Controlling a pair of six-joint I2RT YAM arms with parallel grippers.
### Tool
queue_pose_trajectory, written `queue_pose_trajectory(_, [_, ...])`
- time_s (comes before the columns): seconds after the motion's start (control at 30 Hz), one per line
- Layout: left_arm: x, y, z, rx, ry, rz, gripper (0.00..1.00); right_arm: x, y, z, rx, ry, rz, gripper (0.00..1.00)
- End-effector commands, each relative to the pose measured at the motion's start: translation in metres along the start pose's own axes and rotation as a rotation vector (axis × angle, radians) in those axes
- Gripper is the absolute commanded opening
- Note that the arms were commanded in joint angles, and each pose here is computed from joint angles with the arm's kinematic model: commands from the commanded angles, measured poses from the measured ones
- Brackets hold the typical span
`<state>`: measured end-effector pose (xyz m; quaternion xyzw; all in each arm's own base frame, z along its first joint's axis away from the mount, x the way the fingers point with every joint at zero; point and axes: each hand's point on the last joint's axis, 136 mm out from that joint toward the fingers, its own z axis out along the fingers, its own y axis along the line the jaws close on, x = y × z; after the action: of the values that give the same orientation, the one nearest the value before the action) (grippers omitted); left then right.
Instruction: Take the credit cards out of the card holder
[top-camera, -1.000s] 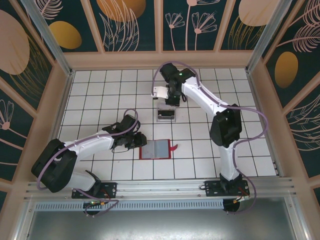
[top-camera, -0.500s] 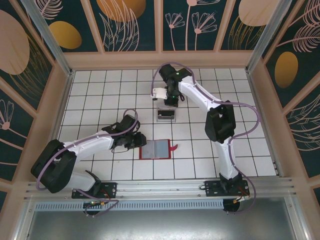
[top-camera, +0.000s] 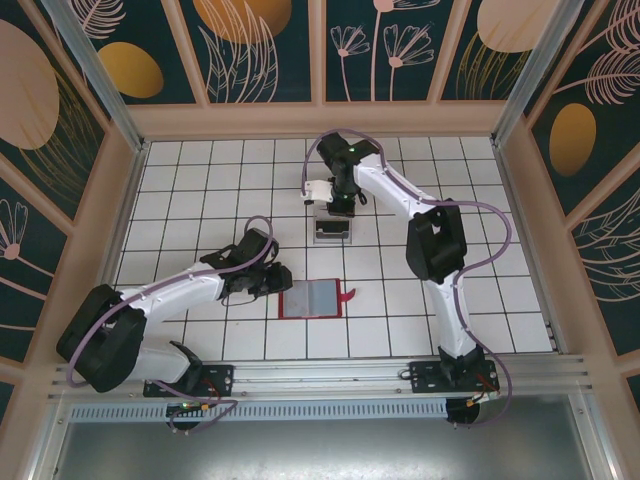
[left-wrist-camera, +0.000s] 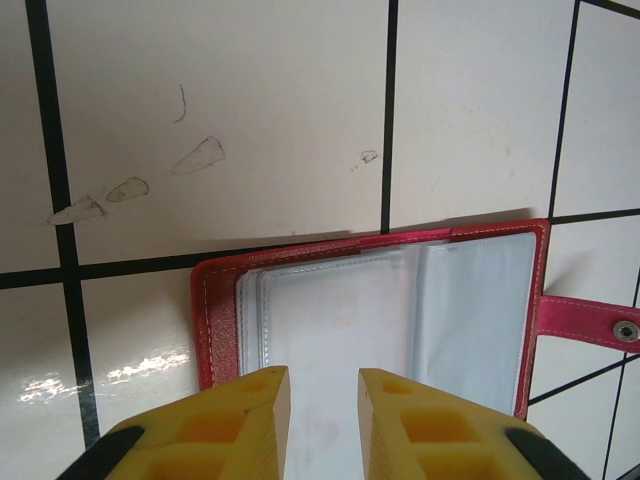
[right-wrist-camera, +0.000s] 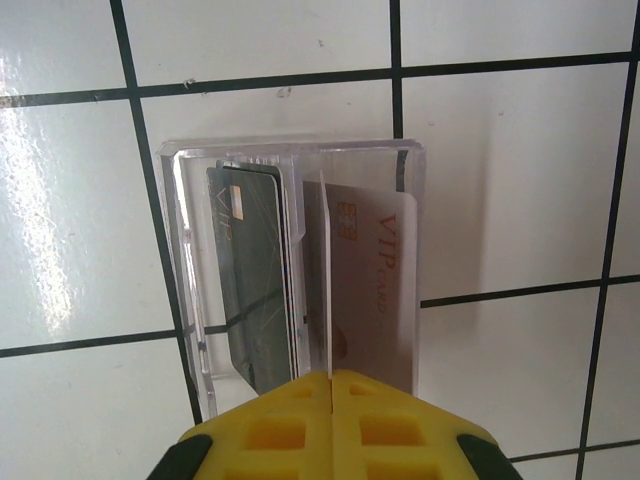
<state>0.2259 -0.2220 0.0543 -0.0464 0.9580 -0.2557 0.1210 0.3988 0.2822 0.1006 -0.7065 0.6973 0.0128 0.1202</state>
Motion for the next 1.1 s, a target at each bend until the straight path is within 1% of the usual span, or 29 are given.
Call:
queue_pose_trajectory(0.0, [0.004,0.004,-0.003,-0.017,0.002,-0.011,0.25,0.005,-0.001,0.01,-0.015,0.023,-0.075,0.09])
queue_pose_trajectory(0.03, [0.004,0.004,-0.003,-0.017,0.001,-0.01,0.25,0.005,-0.004,0.01,-0.001,0.023,-0.074,0.15])
queue_pose_trajectory(0.1, [0.004,0.005,-0.005,-0.02,-0.003,-0.011,0.25,0.004,-0.008,0.009,0.016,0.022,-0.072,0.19])
queue_pose_trajectory(0.3, [0.005,0.006,-0.006,-0.018,-0.011,-0.019,0.25,0.0,-0.021,-0.003,0.091,0.017,-0.067,0.28])
queue_pose_trajectory(0.5, [0.004,0.006,-0.007,-0.017,-0.015,-0.02,0.25,0.003,-0.035,-0.016,0.198,0.036,-0.064,0.3])
queue_pose_trajectory(0.7, [0.002,0.005,-0.007,-0.018,-0.022,-0.017,0.25,-0.008,-0.031,-0.04,0.243,-0.028,-0.042,0.31])
queue_pose_trajectory(0.83, [-0.003,0.004,-0.008,-0.028,-0.037,-0.007,0.25,-0.012,-0.025,-0.053,0.245,-0.076,0.093,0.29])
queue_pose_trajectory(0.97, [-0.009,0.001,-0.01,-0.028,-0.057,0.0,0.25,-0.019,-0.009,-0.055,0.168,-0.155,0.305,0.25])
queue_pose_trajectory(1.07, [-0.009,0.001,-0.007,-0.03,-0.048,0.004,0.25,-0.026,0.001,-0.059,0.107,-0.22,0.491,0.25])
